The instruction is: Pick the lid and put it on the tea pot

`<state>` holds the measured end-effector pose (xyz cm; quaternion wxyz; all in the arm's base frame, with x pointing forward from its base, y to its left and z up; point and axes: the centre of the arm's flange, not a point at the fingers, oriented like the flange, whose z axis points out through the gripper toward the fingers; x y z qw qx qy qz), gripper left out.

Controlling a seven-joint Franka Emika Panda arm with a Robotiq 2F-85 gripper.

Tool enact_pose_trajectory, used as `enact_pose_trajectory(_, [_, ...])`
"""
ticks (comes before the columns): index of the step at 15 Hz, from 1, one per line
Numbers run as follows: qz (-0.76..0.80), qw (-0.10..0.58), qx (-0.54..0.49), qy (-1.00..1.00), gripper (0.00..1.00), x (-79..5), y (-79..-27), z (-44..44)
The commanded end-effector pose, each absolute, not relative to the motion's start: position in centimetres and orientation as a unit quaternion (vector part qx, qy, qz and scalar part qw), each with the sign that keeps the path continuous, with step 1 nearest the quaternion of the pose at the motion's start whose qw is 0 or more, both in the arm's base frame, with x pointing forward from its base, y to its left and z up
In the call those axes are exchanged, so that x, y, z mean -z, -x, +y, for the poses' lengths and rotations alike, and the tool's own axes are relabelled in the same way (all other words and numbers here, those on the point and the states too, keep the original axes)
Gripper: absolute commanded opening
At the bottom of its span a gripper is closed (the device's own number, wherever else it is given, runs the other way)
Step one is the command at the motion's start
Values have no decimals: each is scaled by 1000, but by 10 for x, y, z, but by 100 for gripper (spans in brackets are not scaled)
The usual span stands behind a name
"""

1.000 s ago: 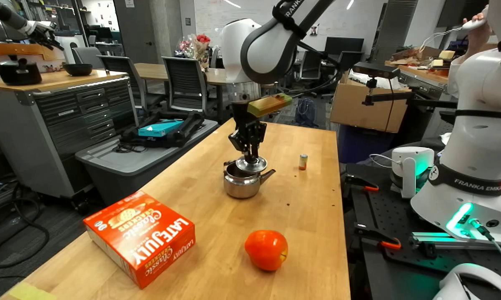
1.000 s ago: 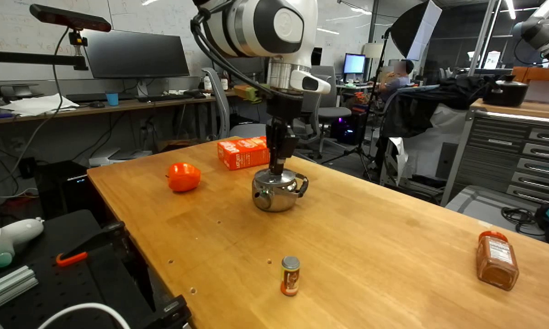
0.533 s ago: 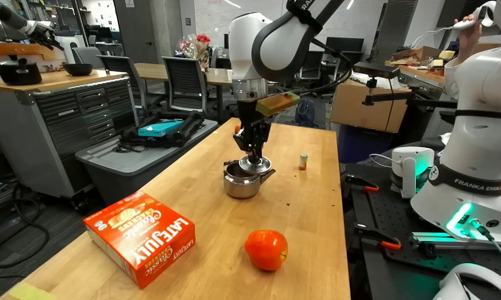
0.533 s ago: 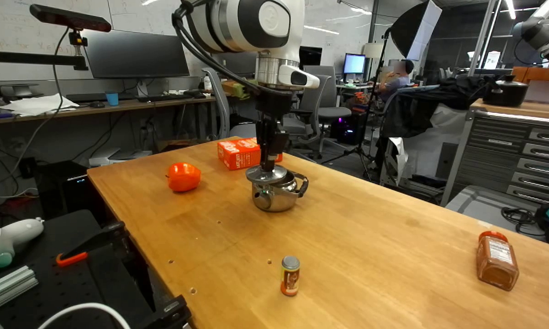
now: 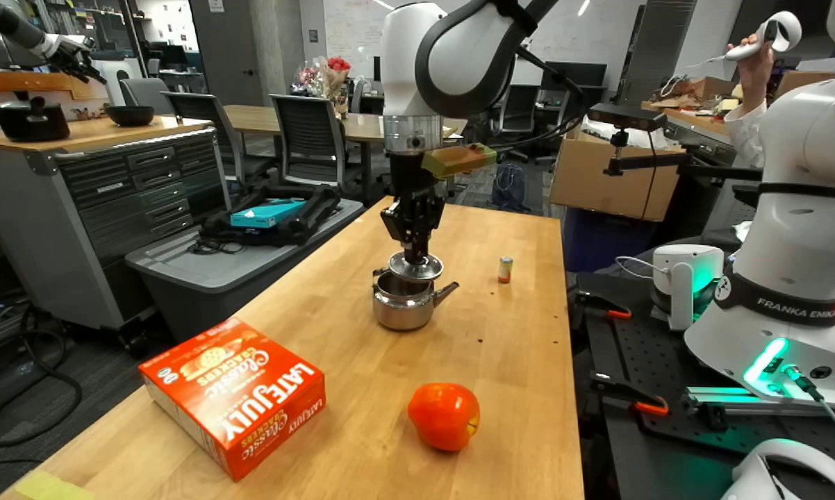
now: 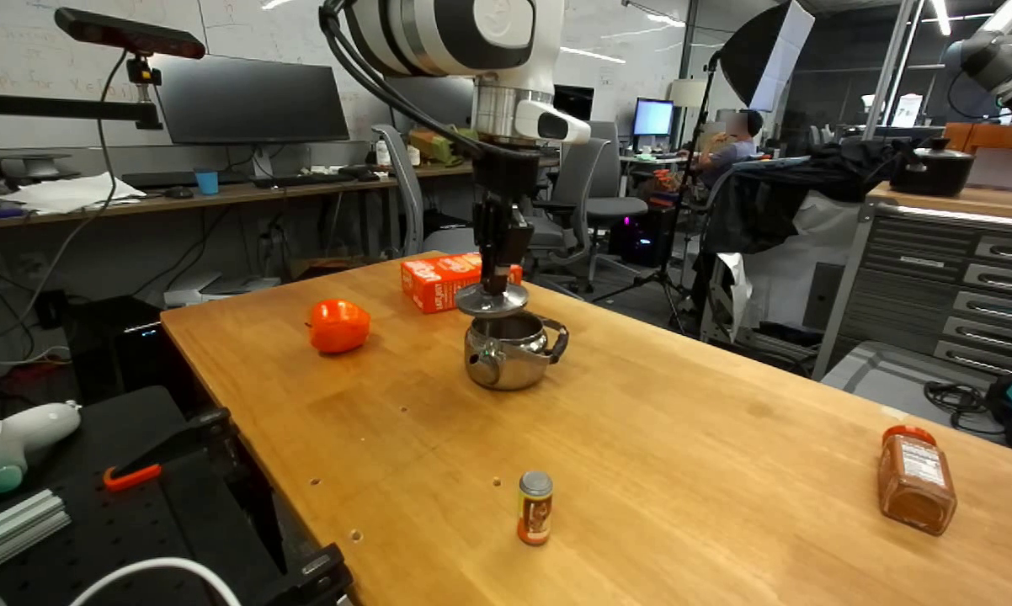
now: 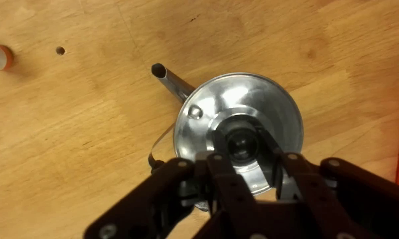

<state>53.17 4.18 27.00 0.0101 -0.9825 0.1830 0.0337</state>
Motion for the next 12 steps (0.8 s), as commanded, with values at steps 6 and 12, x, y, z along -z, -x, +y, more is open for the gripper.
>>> enact_pose_trajectory(6, [185,29,-39,982,7,-276,-570,51])
enact_pose_trajectory(12, [193,17,-76,978,7,-253,-595,42])
